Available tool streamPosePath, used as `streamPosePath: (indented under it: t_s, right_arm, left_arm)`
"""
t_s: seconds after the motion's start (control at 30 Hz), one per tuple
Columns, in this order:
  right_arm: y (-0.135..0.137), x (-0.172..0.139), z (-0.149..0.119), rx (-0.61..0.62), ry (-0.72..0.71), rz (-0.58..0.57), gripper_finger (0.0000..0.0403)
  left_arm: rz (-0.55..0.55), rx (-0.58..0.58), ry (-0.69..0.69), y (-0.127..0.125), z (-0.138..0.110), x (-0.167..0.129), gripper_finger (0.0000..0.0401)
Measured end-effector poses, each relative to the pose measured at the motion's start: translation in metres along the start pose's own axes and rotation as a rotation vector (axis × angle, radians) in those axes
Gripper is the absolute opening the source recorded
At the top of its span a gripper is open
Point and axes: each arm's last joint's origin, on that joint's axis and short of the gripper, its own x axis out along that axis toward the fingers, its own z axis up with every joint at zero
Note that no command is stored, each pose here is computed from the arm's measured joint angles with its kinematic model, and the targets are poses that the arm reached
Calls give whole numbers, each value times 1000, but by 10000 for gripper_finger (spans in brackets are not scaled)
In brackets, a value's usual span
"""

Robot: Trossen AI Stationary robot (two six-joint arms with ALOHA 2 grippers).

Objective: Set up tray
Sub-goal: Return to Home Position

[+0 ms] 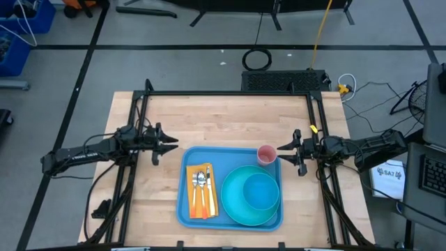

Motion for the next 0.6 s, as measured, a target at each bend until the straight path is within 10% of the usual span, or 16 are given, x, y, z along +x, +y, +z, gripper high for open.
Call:
streamPosePath:
  t_s: [0.6]
  right_arm:
    - [0, 0, 0, 44, 0, -2, 130]
  left_arm:
    - [18, 8, -4, 0, 0, 0, 129]
